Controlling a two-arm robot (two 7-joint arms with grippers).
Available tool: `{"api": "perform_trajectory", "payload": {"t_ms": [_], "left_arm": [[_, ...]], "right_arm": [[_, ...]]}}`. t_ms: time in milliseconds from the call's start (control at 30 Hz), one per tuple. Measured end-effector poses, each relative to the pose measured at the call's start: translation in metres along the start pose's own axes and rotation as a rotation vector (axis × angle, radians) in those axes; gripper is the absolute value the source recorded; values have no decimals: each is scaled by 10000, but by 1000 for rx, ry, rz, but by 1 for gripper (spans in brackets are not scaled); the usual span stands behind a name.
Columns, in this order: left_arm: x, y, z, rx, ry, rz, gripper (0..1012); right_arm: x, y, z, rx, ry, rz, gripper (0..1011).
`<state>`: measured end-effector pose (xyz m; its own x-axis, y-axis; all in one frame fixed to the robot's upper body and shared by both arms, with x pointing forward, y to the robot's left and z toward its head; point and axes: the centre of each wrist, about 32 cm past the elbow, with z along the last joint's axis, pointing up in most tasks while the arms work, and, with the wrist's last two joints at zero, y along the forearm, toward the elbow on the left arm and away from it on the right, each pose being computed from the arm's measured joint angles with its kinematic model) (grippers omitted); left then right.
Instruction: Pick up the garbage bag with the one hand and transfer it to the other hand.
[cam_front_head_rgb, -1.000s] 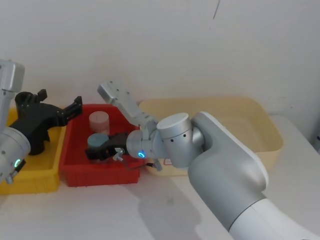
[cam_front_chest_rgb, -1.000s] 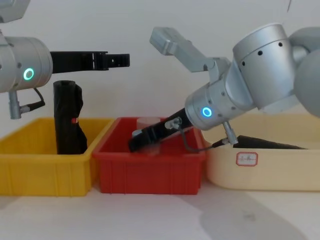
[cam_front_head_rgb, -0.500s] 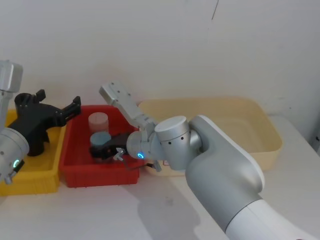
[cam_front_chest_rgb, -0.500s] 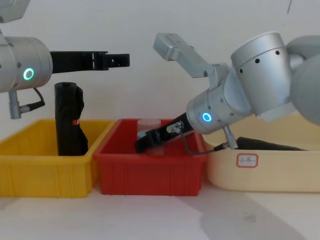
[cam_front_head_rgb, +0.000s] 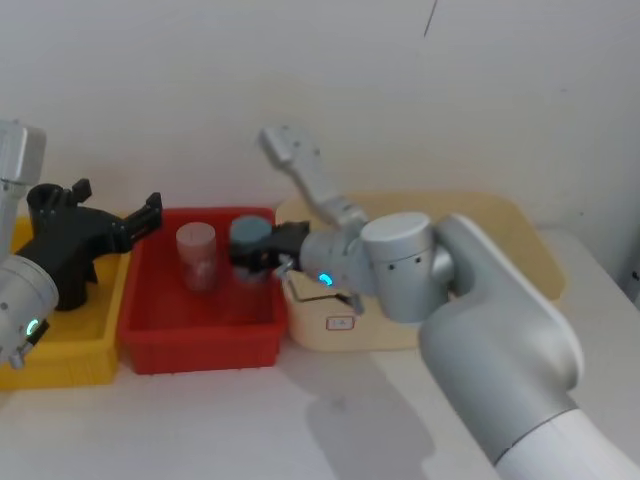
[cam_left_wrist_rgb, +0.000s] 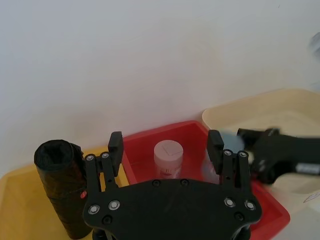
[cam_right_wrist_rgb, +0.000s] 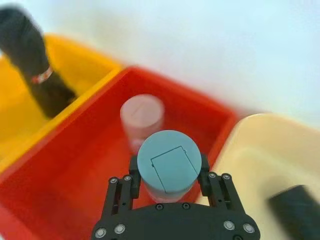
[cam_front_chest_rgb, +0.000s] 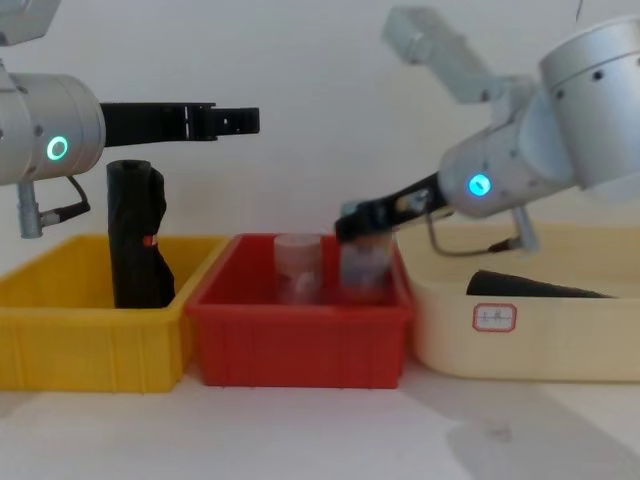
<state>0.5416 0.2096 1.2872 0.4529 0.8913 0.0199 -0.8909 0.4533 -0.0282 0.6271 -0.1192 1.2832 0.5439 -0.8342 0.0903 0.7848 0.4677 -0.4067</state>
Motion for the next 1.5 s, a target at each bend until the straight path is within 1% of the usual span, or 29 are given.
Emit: {"api": "perform_trajectory", "payload": {"t_ms": [133,167,200,267,300,367,400,467,500,533,567,667,700,767,800,900,967,1000,1100,1133,1167,1233,1300,1333,1433,1500], "left_arm": [[0,0,0,0,0,0,1001],[0,0,0,0,0,0,1001],[0,0,0,0,0,0,1001],[0,0,0,0,0,0,1001],[0,0,0,0,0,0,1001],[0,0,0,0,0,0,1001],[0,0,0,0,0,0,1001],[0,0,0,0,0,0,1001],[0,0,0,0,0,0,1001],[0,0,0,0,0,0,1001],[0,0,0,0,0,0,1001],[0,0,0,0,0,0,1001],[0,0,0,0,0,0,1001],[0,0,0,0,0,0,1001],[0,0,0,0,0,0,1001],[0,0,0,0,0,0,1001],[0,0,0,0,0,0,1001],[0,0,0,0,0,0,1001],[0,0,0,0,0,0,1001],[0,0,0,0,0,0,1001],[0,0,0,0,0,0,1001],[0,0,0,0,0,0,1001],[0,0,0,0,0,0,1001],[0,0,0,0,0,0,1001],[0,0,0,0,0,0,1001],[0,0,0,0,0,0,1001]], "right_arm": [[144,-168,64,53,25,-48,644],[207,-232,79,69,35,-71,644],[244,-275,92,82,41,-82,644],[304,-338,106,99,52,-102,644],[364,-404,120,116,63,-122,644],[434,-475,124,134,78,-145,644],[493,-536,123,147,91,-164,644],[556,-595,118,159,105,-184,644],[625,-660,108,173,123,-205,644],[653,-686,104,178,130,-213,644],[708,-735,86,187,146,-229,644],[776,-794,51,196,167,-248,644],[824,-837,27,203,181,-260,646],[876,-886,-8,212,195,-272,687],[885,-895,-24,213,198,-274,687],[933,-941,-79,220,211,-283,798],[950,-961,-109,223,214,-284,837],[955,-968,-123,224,214,-282,874],[965,-999,-203,229,211,-269,938],[965,-999,-203,229,211,-269,965],[962,-1009,-234,234,206,-260,996],[941,-1018,-300,237,195,-246,999],[921,-1022,-339,244,185,-235,1000],[891,-1028,-393,249,173,-223,1000],[845,-1035,-467,261,155,-204,999],[789,-1043,-566,270,136,-184,999]]}}
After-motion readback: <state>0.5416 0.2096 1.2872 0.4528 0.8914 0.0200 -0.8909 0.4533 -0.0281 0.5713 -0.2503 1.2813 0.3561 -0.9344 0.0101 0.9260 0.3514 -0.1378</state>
